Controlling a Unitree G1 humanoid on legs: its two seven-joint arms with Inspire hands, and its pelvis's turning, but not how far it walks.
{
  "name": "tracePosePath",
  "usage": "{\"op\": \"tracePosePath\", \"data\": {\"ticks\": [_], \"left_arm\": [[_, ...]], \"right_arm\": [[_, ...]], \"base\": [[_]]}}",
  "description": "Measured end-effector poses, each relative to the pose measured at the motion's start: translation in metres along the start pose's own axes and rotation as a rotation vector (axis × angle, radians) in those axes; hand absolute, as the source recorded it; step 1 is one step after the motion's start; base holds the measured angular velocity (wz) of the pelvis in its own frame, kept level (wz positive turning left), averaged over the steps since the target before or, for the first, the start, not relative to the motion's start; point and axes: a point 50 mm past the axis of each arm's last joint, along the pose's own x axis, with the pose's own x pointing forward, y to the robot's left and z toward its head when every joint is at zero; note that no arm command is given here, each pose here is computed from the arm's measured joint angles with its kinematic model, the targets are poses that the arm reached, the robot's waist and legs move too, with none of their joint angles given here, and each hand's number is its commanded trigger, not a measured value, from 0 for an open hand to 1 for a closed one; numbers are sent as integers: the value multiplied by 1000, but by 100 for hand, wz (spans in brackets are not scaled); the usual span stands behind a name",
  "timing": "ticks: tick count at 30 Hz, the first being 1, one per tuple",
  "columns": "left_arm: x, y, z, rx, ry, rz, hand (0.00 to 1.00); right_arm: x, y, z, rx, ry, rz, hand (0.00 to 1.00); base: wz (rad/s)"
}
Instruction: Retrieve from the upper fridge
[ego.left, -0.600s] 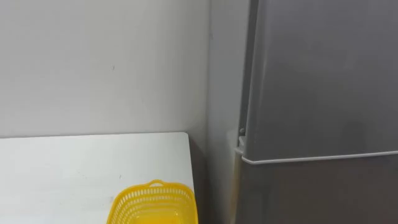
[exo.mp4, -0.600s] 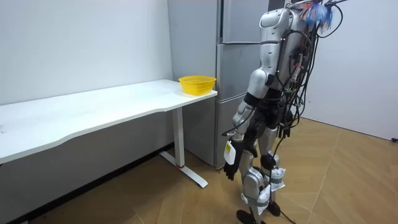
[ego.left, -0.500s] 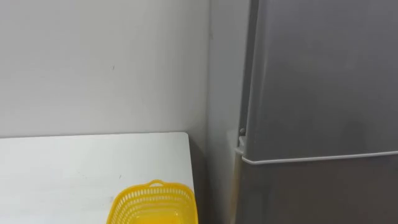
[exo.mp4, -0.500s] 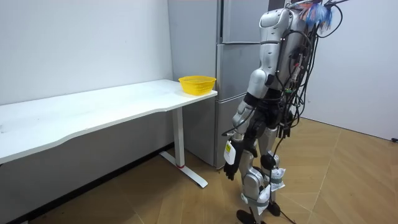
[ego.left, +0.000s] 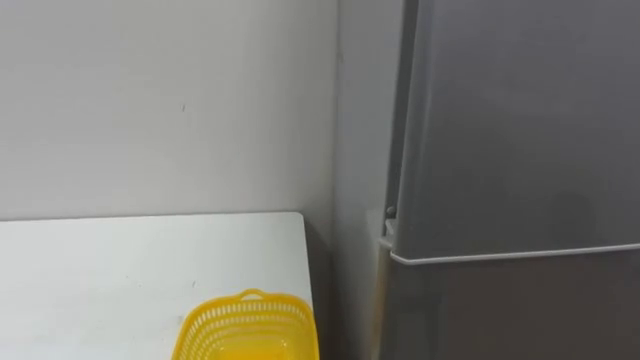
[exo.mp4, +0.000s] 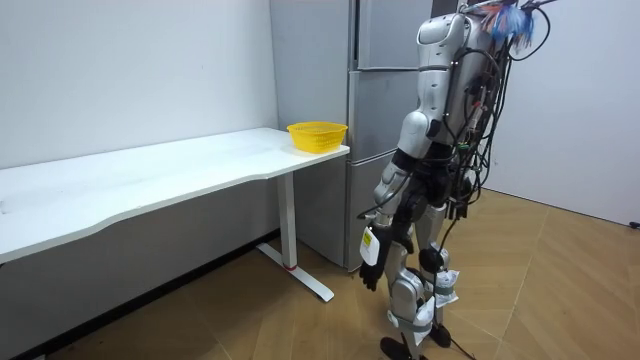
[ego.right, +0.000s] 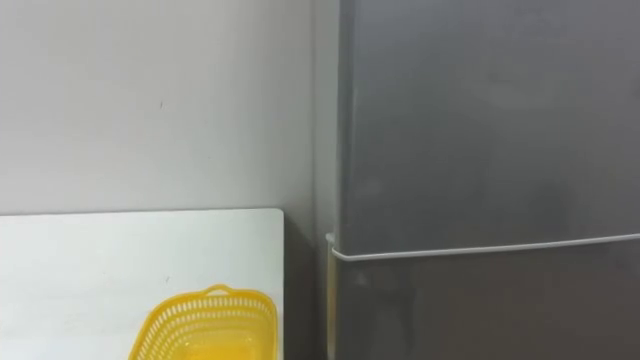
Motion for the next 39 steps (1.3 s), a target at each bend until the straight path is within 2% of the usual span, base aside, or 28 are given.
{"op": "tracePosePath", "data": {"ticks": [12,21,30,32,33,35,36,38,39], "left_arm": [[1,-8,-4,-15,11,-21,0],[1,-9,-7,-262,-11,-4,0],[0,-6,-31,-796,77,103,0],[-1,-1,-32,-1018,86,142,0],[-2,11,-25,-1208,37,170,0],[-9,38,-6,-1500,-107,222,0],[-11,45,-1,-1561,-144,227,0],[-21,70,19,-1763,-272,247,0],[-24,76,22,-1801,-299,257,0]], "right_arm": [[1,5,-8,8,24,11,0],[1,4,-8,45,23,-11,0],[1,0,-11,194,34,-21,0],[1,-1,-10,203,33,-33,0],[0,-2,-10,220,32,-39,0],[0,-5,-11,222,32,-59,0],[0,-5,-11,223,33,-62,0],[0,-7,-12,226,31,-74,0],[0,-8,-12,232,25,-77,0]], "base": [[0],[2],[3],[2],[0],[-2],[-8],[-18],[-20]]}}
